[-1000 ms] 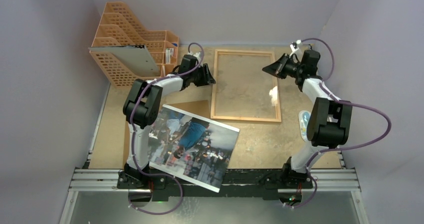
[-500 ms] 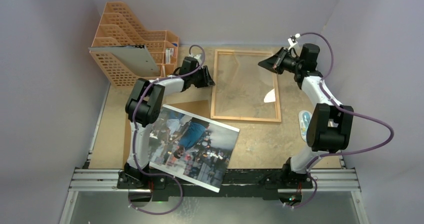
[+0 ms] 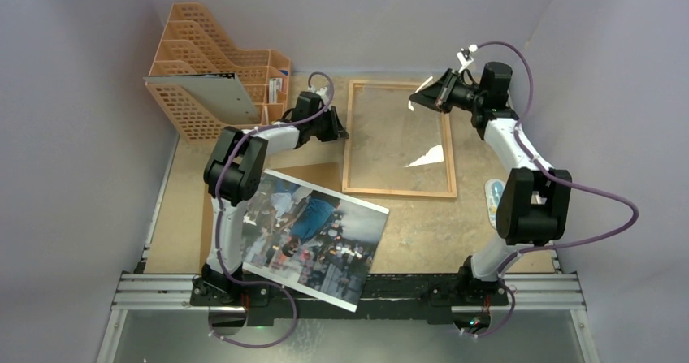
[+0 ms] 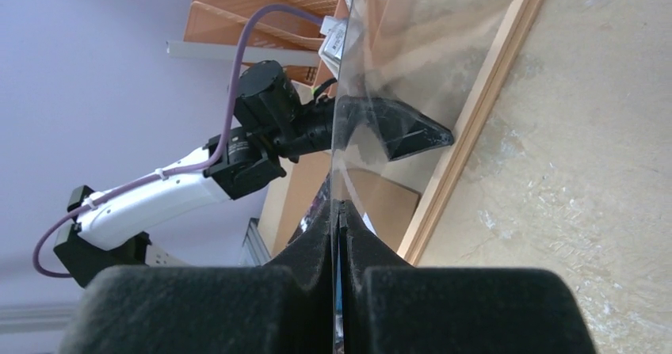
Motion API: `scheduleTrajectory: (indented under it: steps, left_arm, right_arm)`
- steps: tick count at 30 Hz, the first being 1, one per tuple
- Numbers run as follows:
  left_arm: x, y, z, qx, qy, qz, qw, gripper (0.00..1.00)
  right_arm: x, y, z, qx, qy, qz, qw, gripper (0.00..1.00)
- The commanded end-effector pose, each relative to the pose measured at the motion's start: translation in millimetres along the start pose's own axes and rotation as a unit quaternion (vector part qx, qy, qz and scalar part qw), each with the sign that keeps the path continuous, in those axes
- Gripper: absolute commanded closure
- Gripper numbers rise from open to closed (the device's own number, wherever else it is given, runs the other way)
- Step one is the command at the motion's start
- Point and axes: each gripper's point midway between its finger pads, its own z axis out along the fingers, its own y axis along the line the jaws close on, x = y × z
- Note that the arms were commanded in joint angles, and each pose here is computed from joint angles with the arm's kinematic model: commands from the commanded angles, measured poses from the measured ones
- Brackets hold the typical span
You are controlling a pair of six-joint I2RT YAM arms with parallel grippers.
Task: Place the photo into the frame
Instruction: Place the photo frame item in the photo frame.
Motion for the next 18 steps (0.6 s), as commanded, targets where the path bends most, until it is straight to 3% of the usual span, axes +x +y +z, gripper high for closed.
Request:
scheduleTrajectory:
  steps: [1,3,7,9,18]
  left_arm:
    - [-16.5,19.3,-8.3,-0.037,-0.023,0.007,0.999,0.88]
    - [-19.7,23.9,-11.2,-0.051,-0.028,0.004,0.998,0.88]
    - [-23.7,64.6,-30.2,-0.179,-0.038,-0.025,0.983,0.92]
    - [-29.2,67.9,-36.0,-0.192,-0.052,-0.025,0.980,0.92]
    - [-32.9,46.6,-29.5,-0.136,-0.046,-0.019,0.990,0.86]
  right_arm:
    - [2.1,-2.7,3.1,-0.017,0.016,-0.048,0.999,1.00]
    - [11.6,-21.8,4.9,-0.002,0.029,-0.042,0.999,1.00]
    - [21.3,-64.6,8.0,0.036,0.015,-0.033,0.999,1.00]
    - [28.6,-74.7,9.4,0.027,0.017,-0.034,0.999,1.00]
    - [24.5,-102.4,6.1,0.061,0.014,-0.073,0.995,1.00]
